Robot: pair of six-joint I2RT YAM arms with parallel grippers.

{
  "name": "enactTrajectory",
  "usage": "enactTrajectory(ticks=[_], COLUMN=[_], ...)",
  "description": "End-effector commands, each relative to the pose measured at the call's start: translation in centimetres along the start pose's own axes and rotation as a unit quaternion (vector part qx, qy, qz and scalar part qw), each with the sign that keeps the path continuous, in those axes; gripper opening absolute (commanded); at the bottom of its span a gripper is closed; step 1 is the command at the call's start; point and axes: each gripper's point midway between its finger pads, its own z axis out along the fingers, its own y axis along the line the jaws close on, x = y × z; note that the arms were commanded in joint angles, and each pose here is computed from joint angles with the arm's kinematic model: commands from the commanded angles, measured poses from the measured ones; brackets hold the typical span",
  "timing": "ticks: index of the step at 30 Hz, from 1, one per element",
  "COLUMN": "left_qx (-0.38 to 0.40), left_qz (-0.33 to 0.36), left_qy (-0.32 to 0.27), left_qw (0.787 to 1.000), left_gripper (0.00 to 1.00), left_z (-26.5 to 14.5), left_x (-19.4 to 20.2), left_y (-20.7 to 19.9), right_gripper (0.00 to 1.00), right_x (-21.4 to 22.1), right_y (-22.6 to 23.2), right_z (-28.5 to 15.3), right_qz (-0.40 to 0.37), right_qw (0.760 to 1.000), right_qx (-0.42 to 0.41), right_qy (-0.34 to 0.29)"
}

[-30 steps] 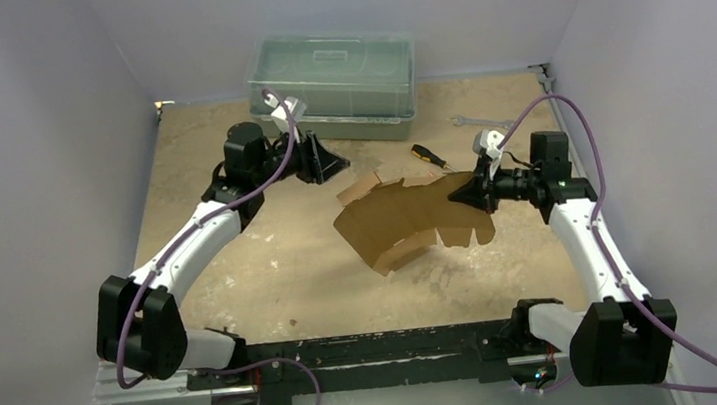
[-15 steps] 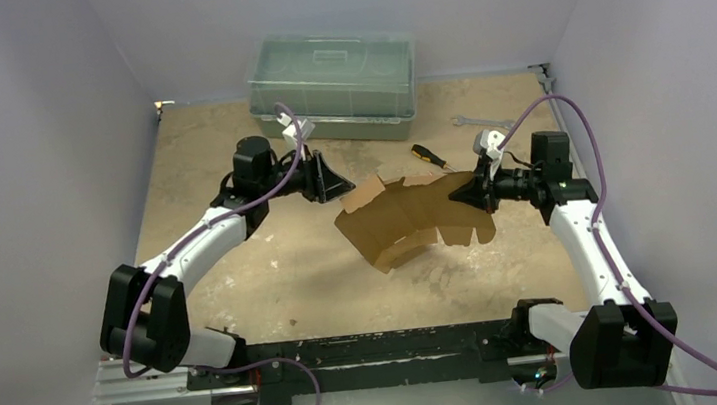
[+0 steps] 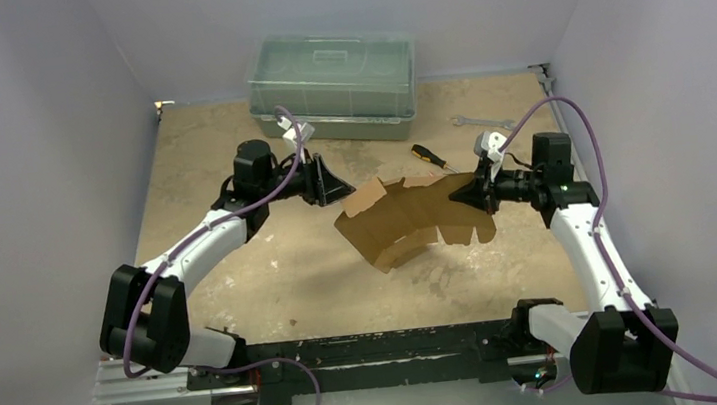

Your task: Fold the paper box

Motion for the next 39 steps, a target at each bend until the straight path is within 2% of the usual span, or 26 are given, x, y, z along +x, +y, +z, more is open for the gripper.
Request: enactTrajectory(ticks=[1, 7, 12, 15, 19, 25, 28, 31, 34, 37, 39], left_qx=[0.026, -0.011, -0.08, -0.118, -0.196, -0.234, -0.231, -0.22, -0.157, -0.09, -0.072], left_qz=[0.028, 0.034, 0.029, 0.011, -0.044, -0.095, -0.112, -0.132, -0.171, -0.192, -0.19], left_qy=[-0.011, -0.028, -0.068, -0.086, -0.123, -0.17, -0.184, -0.198, -0.212, -0.247, -0.244], left_qw=[0.999, 0.999, 0.994, 0.989, 0.972, 0.953, 0.949, 0.946, 0.949, 0.945, 0.948], left_gripper=[0.5, 0.51, 0.52, 0.54, 0.57, 0.59, 0.6, 0.67, 0.68, 0.68, 0.68], left_z=[-0.3, -1.1, -3.3, -4.5, -6.7, -9.7, -10.6, -11.0, -9.8, -9.4, -8.8], left_x=[-1.1, -1.5, -1.8, -1.2, 0.4, 3.4, 4.8, 6.4, 9.0, 9.2, 9.0], left_y=[-1.7, -1.3, -0.4, 0.4, 2.6, 3.1, 2.8, 2.9, 2.8, 1.9, 1.4], right_gripper=[0.0, 0.0, 0.0, 0.0, 0.0, 0.0, 0.0, 0.0, 0.0, 0.0, 0.0], right_x=[-0.9, -1.6, -2.7, -3.8, -5.6, -6.6, -6.6, -6.5, -6.4, -6.2, -6.1], right_y=[0.1, -1.0, -1.8, -1.6, -1.0, -0.6, -1.4, -1.1, -0.5, -0.3, -0.2], right_z=[-0.1, -0.4, -0.2, 0.5, 1.4, 3.4, 3.9, 4.5, 4.9, 5.0, 5.1], right_qz=[-0.019, -0.014, -0.041, -0.069, -0.083, -0.102, -0.093, -0.081, -0.07, -0.065, -0.061], right_qw=[1.0, 1.0, 0.997, 0.991, 0.985, 0.969, 0.968, 0.972, 0.975, 0.976, 0.977], right_qx=[-0.003, 0.019, 0.041, 0.044, 0.033, 0.039, 0.055, 0.044, 0.027, 0.023, 0.024], right_qy=[-0.013, 0.001, 0.055, 0.102, 0.149, 0.22, 0.225, 0.218, 0.209, 0.208, 0.205])
